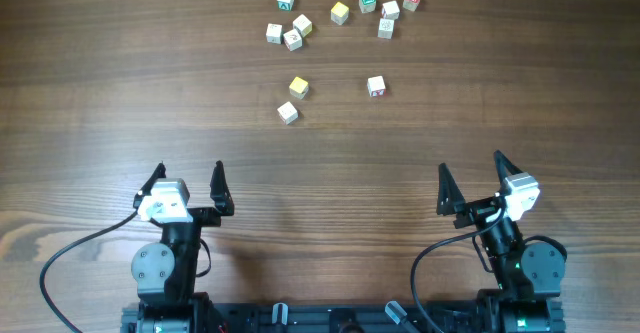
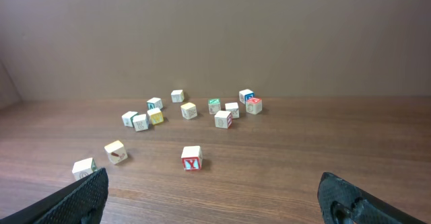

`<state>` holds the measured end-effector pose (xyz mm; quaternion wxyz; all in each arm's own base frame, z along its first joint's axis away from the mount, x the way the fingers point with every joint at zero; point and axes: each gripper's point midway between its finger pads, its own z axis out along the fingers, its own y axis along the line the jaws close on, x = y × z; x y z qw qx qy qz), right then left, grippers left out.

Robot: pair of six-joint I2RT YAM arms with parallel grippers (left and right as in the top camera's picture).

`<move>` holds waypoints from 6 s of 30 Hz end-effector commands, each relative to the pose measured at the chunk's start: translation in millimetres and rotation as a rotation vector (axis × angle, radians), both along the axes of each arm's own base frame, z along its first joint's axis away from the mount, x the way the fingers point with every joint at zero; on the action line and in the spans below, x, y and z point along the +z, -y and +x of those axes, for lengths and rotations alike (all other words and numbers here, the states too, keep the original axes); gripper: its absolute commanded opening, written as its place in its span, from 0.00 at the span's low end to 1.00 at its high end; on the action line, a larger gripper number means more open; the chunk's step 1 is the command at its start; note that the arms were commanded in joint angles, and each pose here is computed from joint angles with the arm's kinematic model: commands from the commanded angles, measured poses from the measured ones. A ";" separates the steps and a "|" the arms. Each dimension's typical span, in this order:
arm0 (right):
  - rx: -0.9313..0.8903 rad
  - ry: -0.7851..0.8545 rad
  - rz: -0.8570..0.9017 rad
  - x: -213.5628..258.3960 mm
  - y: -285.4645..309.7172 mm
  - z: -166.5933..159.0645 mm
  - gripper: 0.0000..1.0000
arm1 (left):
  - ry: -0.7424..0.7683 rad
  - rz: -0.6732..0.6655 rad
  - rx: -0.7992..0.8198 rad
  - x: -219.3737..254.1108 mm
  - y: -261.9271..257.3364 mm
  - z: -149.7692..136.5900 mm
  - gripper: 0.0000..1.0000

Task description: Form a tower

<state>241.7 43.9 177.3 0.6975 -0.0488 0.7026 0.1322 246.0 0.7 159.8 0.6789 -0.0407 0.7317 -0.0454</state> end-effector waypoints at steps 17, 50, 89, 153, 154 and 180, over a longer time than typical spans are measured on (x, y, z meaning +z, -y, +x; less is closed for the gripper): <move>-0.018 0.009 0.014 2.5 3.4 0.2 1.00 | -0.002 -0.009 0.009 -3.4 -1.0 0.3 1.00; -0.017 0.009 0.013 2.5 3.3 0.2 1.00 | 0.072 0.019 0.028 14.7 -4.5 0.9 1.00; -0.018 0.009 0.013 2.5 3.4 0.2 1.00 | -0.474 -0.088 -0.318 242.3 81.8 163.4 1.00; -0.017 0.009 0.014 2.5 3.3 0.2 1.00 | -0.568 -0.166 -0.016 196.6 117.1 188.1 0.23; -0.017 0.009 0.014 2.6 3.3 0.2 1.00 | -0.587 -0.166 -0.030 205.2 113.1 164.8 0.22; -0.017 0.009 0.014 2.5 3.3 0.2 1.00 | -1.114 -0.131 0.194 -121.0 60.6 19.6 0.18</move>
